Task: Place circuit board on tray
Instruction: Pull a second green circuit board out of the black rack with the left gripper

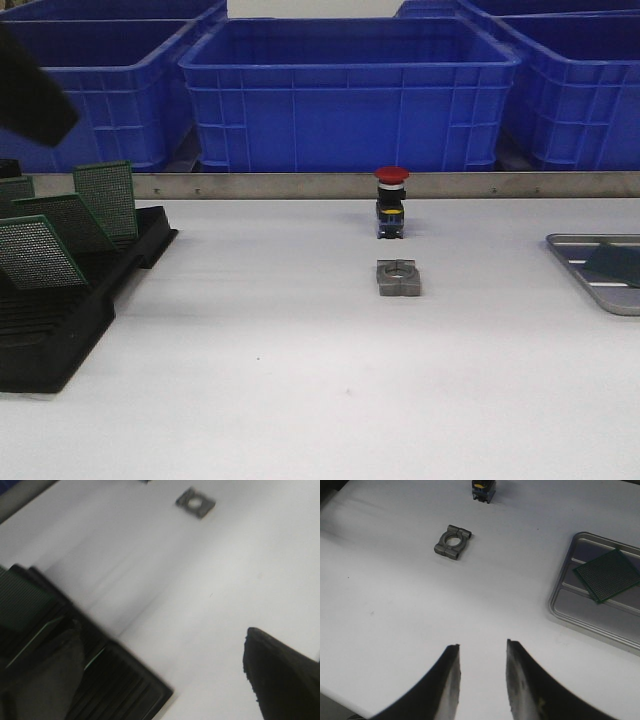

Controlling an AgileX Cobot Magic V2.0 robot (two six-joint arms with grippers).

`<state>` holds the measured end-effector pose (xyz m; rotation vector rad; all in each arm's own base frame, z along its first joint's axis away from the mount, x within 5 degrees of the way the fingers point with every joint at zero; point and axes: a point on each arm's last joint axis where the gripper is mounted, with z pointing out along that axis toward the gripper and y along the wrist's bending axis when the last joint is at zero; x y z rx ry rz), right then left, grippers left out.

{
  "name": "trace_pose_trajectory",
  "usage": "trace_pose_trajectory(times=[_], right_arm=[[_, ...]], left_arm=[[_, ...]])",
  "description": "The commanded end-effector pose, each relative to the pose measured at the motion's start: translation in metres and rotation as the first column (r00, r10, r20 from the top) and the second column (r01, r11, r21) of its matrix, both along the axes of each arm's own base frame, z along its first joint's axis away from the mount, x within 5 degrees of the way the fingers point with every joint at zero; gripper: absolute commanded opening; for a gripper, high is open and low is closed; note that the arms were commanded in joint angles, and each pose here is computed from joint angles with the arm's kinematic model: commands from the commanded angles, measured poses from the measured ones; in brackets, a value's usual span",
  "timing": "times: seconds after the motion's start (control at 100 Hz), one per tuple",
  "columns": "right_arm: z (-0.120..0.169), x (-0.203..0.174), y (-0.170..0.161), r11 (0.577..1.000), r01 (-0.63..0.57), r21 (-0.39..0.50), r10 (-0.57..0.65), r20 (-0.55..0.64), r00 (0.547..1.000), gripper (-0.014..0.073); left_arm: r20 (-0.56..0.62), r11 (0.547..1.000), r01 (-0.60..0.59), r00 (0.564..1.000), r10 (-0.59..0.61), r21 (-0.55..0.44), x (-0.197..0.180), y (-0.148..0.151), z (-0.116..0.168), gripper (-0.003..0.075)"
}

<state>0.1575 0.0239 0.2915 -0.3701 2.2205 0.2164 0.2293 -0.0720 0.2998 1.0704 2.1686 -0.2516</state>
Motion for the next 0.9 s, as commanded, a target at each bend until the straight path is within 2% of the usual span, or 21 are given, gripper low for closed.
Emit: trace_pose_trajectory(times=[0.0,0.06,0.11,0.21,0.29,0.45,0.66,0.73,0.89], right_arm=[[0.013,0.003,-0.001,0.999,0.028,0.017,-0.029,0.088,0.996,0.0258],[0.013,0.004,-0.001,0.999,0.028,0.017,-0.030,0.088,0.996,0.0258],[0.013,0.004,-0.001,0.999,0.029,0.017,-0.031,0.090,0.996,0.0258],[0.013,0.004,-0.001,0.999,0.029,0.017,-0.031,0.090,0.996,0.0258],[0.013,0.004,-0.001,0.999,0.029,0.018,-0.031,0.090,0.996,0.0258],[0.013,0.004,-0.001,0.999,0.029,0.018,-0.031,0.090,0.996,0.0258],[0.013,0.004,-0.001,0.999,0.029,0.018,-0.030,0.089,0.996,0.0258],[0.013,0.003,-0.001,0.999,0.028,0.018,-0.030,0.088,0.996,0.0258],[0.012,0.003,-0.001,1.000,0.023,0.017,-0.024,0.078,0.997,0.0258]], left_arm=[[0.116,0.990,-0.033,0.993,0.017,0.135,0.005,0.016,0.014,0.0599],[0.173,0.974,-0.056,0.985,0.018,0.219,0.010,0.024,0.014,0.0599],[0.231,0.964,-0.081,0.973,0.022,0.252,0.015,0.028,0.016,0.0599],[0.357,0.953,-0.141,0.933,0.037,0.268,0.025,0.032,0.023,0.0598],[0.395,0.951,-0.159,0.918,0.044,0.264,0.032,0.032,0.026,0.0597],[0.271,0.954,-0.100,0.962,0.020,0.283,0.055,0.027,0.022,0.0519],[0.171,0.945,-0.009,0.984,-0.050,0.327,0.093,0.020,0.024,0.0424],[0.132,0.931,0.053,0.986,-0.107,0.362,0.101,0.018,0.020,0.0417],[0.065,0.865,0.212,0.961,-0.269,0.454,0.111,0.017,0.000,0.0417]])
